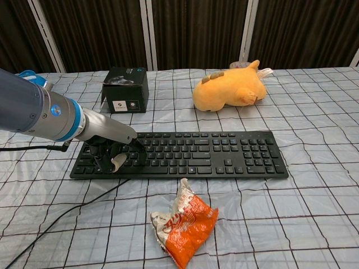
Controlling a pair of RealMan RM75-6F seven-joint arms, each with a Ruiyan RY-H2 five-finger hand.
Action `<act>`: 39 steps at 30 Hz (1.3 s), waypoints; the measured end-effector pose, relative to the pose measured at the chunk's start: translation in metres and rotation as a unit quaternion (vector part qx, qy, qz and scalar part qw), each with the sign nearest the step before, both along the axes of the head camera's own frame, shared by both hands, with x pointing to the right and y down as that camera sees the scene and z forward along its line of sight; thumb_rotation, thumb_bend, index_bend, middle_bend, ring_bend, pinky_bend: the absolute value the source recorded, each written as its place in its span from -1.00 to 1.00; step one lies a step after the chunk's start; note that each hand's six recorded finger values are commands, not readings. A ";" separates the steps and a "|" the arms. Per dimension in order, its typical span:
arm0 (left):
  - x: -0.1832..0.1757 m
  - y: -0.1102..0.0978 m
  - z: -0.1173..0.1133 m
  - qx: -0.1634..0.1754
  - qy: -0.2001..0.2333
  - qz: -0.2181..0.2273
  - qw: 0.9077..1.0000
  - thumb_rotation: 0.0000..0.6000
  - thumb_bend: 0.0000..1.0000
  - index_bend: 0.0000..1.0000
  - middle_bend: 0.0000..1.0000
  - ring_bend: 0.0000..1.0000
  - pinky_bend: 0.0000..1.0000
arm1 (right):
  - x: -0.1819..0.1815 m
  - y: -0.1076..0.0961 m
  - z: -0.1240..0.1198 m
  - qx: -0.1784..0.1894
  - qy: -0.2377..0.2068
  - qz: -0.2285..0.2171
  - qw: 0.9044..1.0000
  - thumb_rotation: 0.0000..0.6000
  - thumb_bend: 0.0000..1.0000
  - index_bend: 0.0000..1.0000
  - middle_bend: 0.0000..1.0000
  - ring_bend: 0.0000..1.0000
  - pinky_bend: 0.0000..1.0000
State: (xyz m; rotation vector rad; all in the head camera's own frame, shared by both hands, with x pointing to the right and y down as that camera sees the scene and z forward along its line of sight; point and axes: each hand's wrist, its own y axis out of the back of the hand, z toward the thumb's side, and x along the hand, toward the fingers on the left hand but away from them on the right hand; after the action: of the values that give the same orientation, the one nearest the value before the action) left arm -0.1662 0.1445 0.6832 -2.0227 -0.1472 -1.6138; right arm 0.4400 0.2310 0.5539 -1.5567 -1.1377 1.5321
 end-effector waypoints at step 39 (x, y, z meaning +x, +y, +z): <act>-0.255 0.065 -0.133 0.361 0.024 -0.206 0.909 1.00 -0.94 -1.00 -1.00 -1.00 -1.00 | -0.005 0.002 -0.004 0.014 0.018 -0.026 0.999 1.00 -0.89 -0.93 -1.00 -1.00 -1.00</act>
State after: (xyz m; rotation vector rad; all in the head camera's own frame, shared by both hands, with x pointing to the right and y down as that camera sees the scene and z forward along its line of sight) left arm -0.4208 0.2098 0.5501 -1.5472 0.8310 -1.5259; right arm 0.4353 0.2327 0.5503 -1.5226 -1.0865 1.4980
